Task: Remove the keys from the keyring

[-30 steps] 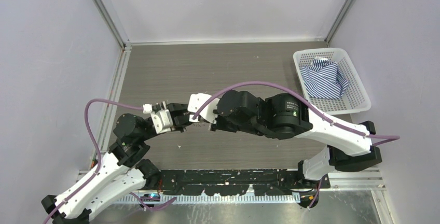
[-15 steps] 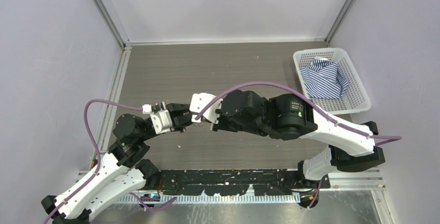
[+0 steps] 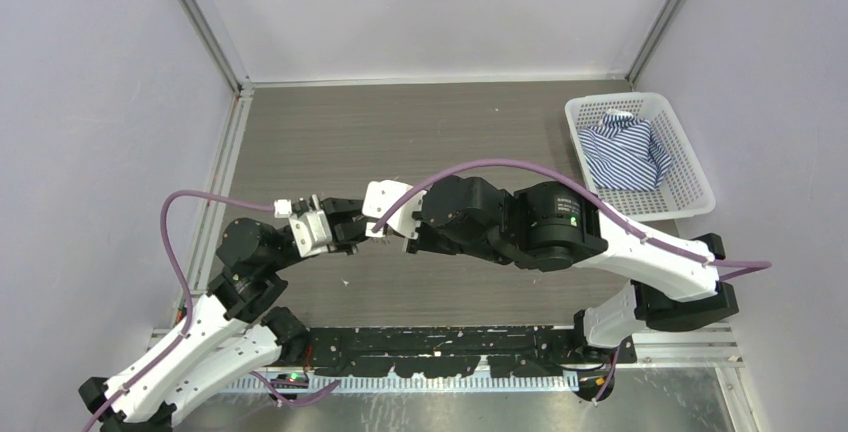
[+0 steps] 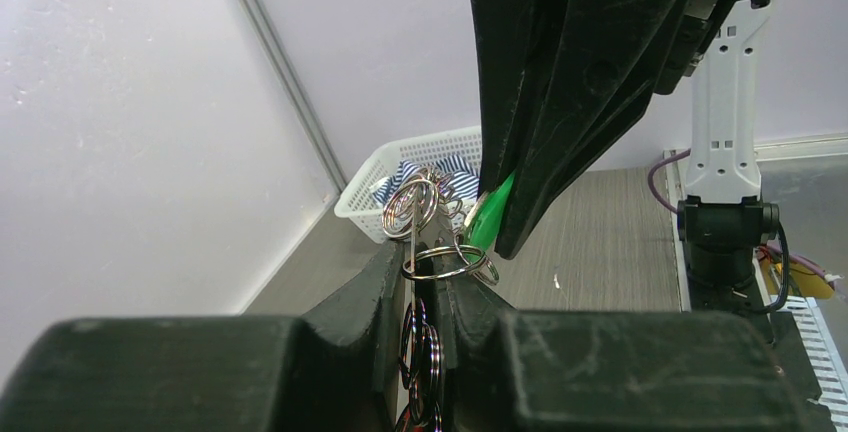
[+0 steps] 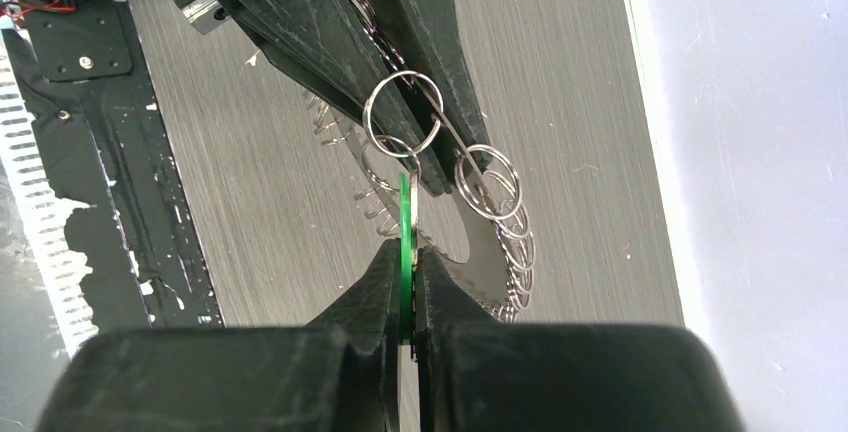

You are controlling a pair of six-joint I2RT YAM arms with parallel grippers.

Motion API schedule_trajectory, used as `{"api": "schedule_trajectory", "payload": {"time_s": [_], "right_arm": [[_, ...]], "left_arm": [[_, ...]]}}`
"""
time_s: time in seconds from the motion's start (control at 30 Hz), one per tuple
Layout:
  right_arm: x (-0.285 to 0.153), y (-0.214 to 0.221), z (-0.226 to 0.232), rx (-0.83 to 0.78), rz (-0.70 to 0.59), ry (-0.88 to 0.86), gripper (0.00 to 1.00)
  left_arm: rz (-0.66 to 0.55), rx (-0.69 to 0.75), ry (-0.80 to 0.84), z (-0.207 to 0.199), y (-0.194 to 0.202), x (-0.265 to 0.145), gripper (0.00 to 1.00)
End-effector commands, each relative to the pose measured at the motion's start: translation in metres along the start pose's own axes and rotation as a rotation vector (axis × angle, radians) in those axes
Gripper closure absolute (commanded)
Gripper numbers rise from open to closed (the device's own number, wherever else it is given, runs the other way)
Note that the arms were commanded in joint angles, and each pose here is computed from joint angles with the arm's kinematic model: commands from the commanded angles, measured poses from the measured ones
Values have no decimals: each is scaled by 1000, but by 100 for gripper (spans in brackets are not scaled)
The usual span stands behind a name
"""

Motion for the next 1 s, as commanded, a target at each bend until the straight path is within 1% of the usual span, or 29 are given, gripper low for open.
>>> {"api": "schedule_trajectory", "payload": {"time_s": [0.0, 0.13, 0.47, 0.63, 0.73, 0.83, 0.97], "right_arm": [[-5, -18, -11, 51, -67, 69, 99], [-6, -23, -12, 75, -93, 76, 99], [-9, -21, -14, 70, -100, 92, 99], [-9, -20, -22, 69, -92, 167, 99], [-9, -22, -23, 80, -107, 182, 99], [-9, -23, -22, 81, -113, 182, 99], [-11, -22, -23, 84, -120, 192, 99]], "left_arm": [[-68, 46, 19, 3, -23, 3, 100], [-59, 46, 20, 3, -20, 4, 100], [-33, 37, 45, 0, -16, 4, 100], [-13, 27, 71, -3, -14, 4, 100], [-8, 24, 77, -3, -13, 5, 100], [-5, 32, 57, 0, -12, 4, 100], [-15, 66, -15, 7, -13, 1, 100]]}}
Point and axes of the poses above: each gripper's point midway between its finger pads, its own x axis out along the fingers, its own z axis along the line the jaws close on, y = z × x, the point moved 5 cm from there along -x, back along the fingers, and after that the axes turned 5 degrees about x, right-handed, at the moved point
